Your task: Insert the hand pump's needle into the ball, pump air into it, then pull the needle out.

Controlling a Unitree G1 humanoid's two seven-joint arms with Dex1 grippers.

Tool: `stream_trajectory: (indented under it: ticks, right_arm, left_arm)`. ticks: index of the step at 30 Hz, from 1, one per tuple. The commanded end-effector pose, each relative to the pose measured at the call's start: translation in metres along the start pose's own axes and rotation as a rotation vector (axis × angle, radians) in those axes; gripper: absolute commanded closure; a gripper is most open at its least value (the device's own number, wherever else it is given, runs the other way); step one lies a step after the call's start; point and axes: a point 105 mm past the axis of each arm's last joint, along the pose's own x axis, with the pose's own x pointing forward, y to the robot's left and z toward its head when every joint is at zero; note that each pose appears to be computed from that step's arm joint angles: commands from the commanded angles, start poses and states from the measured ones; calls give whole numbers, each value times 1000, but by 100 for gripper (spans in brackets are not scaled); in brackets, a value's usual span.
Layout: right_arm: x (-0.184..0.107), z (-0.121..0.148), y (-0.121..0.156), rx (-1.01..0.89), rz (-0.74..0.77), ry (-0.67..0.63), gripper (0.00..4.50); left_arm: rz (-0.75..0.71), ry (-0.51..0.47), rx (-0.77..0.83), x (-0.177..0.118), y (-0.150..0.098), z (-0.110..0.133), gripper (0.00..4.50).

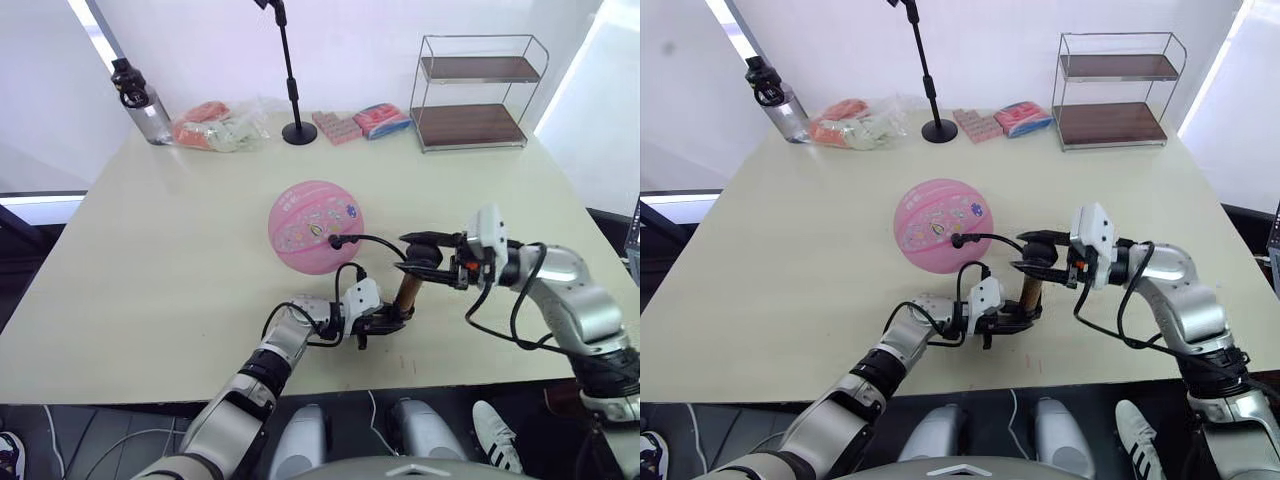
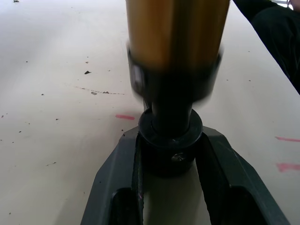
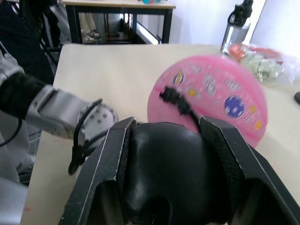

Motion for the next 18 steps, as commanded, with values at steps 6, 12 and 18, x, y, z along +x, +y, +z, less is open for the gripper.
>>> stream_trajectory:
  ticks: [6,12,18]
  right_arm:
    - [-7,9,-5,-7,24,29,285]
    - [-16,81,-23,-93,27,-74,285]
    - [-29,126,-25,-93,52,-129,285]
  left_arm:
    - [25,234,-203,-22,-18,-71,339]
    - [25,236,-205,-23,-19,-72,339]
    - [22,238,-205,-22,-19,-73,339]
